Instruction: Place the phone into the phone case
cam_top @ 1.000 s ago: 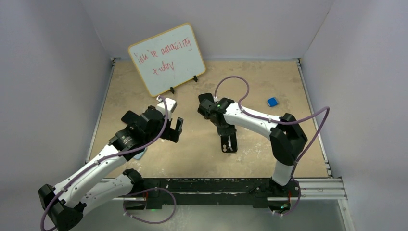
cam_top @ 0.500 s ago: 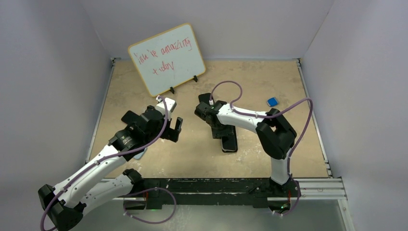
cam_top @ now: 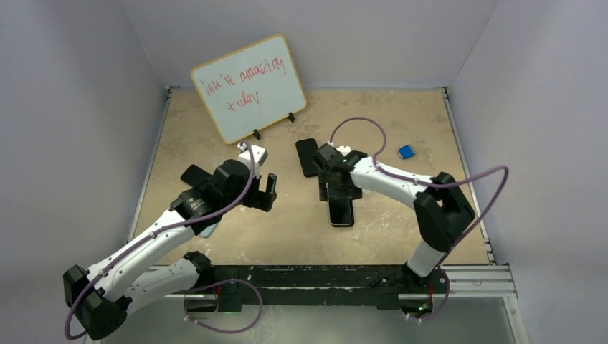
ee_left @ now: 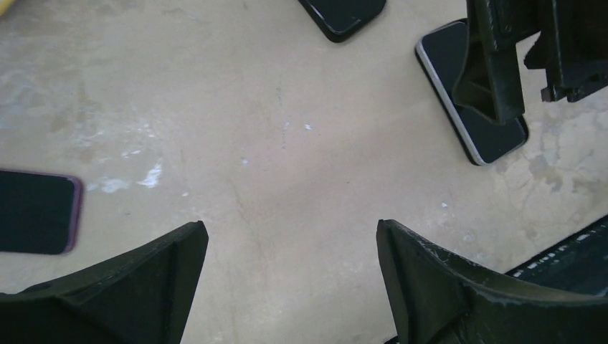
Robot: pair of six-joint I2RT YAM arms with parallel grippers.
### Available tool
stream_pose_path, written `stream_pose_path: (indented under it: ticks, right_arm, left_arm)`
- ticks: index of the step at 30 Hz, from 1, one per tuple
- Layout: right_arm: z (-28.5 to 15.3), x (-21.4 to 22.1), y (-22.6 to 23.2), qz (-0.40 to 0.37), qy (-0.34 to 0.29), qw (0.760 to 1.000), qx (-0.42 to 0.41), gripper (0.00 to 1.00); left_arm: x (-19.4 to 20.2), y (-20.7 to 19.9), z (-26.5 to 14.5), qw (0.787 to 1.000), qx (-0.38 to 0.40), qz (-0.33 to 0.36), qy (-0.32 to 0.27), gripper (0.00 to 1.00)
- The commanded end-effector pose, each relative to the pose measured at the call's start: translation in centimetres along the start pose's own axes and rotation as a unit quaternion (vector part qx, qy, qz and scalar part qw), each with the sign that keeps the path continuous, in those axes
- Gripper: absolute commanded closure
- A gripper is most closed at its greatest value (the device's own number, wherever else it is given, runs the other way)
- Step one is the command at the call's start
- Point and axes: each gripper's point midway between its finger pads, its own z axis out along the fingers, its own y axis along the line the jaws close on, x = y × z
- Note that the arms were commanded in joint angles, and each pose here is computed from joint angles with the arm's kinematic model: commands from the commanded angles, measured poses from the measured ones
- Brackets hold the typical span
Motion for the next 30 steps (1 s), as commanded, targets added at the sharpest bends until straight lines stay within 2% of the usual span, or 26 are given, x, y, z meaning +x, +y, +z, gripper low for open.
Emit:
stream_pose_path:
  ticks: [1,9,12,16,22,30]
  right_arm:
    - [-1.4,-1.9,-0.4,0.043,-0.035,0.995,-0.089,0.2]
    - [-1.4,-3.0,-4.1,0.13,-0.077,0.969,-0.195,0.26]
    - [-1.2,-2.7,-3.8,0.144,-0.083,0.953,-0.253,0.3]
    - [-0.2,-1.3,-3.5,0.143,-0.079,0.946,-0.278,0.32]
    - [0.7,-0.6,-3.2,0.146,-0.076,0.935,-0.313,0.41]
    - [2.0,1.2,-2.0,0.141,-0.048,0.926,-0.347,0.43]
  left_arm:
    - [-0.6,-4.1,1.6,0.995,0.087,-0.052,0.008,0.12]
    - [-1.7,-9.2,5.9,0.977,0.176,-0.116,0.038,0.3]
    - [-1.6,-11.1,8.0,0.967,0.208,-0.138,0.054,0.39]
    - [-0.8,-12.8,10.5,0.955,0.234,-0.161,0.081,0.48]
    - [-0.7,-14.1,13.3,0.947,0.253,-0.182,0.075,0.62]
    - [1.4,-15.7,16.1,0.939,0.269,-0.182,0.109,0.7]
